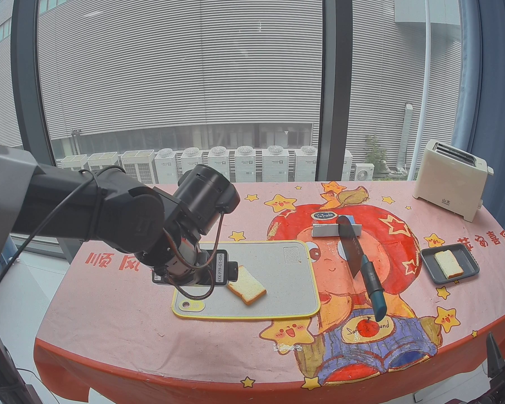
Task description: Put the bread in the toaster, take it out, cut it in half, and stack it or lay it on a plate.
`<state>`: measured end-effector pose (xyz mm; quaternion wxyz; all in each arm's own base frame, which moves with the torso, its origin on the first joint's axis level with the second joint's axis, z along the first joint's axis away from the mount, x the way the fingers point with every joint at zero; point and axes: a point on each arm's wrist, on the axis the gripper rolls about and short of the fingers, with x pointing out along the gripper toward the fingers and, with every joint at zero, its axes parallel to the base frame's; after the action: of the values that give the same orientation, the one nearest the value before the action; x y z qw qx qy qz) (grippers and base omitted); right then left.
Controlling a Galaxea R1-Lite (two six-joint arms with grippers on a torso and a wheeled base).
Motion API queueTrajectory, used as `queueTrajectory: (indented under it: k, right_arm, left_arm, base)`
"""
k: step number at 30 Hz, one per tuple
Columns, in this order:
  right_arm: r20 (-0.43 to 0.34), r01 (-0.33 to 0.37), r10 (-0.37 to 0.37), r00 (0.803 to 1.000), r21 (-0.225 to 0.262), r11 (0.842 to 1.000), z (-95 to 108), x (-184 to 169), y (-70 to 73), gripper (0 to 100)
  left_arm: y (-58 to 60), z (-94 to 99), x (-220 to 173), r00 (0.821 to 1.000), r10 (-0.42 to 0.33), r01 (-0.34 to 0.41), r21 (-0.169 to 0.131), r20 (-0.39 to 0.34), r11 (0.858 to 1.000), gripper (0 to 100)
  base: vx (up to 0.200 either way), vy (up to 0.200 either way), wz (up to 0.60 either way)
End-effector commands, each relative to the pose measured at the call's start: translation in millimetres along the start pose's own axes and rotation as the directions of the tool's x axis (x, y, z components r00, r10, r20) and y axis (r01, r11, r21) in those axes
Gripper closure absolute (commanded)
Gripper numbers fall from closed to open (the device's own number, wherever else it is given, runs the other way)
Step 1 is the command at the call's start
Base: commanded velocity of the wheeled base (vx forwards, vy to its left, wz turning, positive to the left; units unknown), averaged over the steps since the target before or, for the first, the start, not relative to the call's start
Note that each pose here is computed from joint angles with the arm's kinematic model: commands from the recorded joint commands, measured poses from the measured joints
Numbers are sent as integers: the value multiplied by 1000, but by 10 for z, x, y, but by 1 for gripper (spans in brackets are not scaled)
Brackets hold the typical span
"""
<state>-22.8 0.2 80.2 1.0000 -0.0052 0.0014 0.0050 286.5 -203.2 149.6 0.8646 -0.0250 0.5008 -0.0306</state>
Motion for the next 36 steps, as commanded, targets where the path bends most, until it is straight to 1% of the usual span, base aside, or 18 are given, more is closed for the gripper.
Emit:
queueTrajectory:
  k: [1, 8, 12, 24, 28, 31, 36]
  right_arm:
    - [0, -1, 1, 1000, 0, 1000, -51, 1, 0, 0]
    - [-2, -1, 1, 1000, 0, 1000, -52, 1, 1, 0]
    - [-2, -1, 1, 1000, 0, 1000, -52, 1, 1, 0]
    - [-2, -1, 1, 1000, 0, 1000, -52, 1, 1, 0]
    - [0, -1, 1, 1000, 0, 1000, -51, 1, 0, 0]
    - [0, -1, 1, 1000, 0, 1000, -51, 1, 0, 0]
    - [-2, -1, 1, 1000, 0, 1000, -52, 1, 1, 0]
  left_arm:
    - [-34, 41, 145, 1000, 15, -15, -3, -13, 1000, 0]
    - [-87, 60, 298, 999, 32, -32, 4, -27, 999, 0]
    - [-99, 85, 311, 999, 31, -31, 2, -25, 1000, 0]
    - [-4, 138, 357, 998, 51, -52, -21, -27, 998, 0]
    - [0, 144, 356, 998, 51, -52, -22, -26, 998, 0]
    - [-6, 127, 447, 997, 63, -64, -19, -45, 998, 0]
    - [-12, 128, 467, 996, 68, -69, -15, -56, 997, 0]
  base:
    - [0, 0, 0]
    - [0, 0, 0]
    - [0, 0, 0]
    - [0, 0, 0]
    - [0, 0, 0]
    - [0, 0, 0]
    - [0, 0, 0]
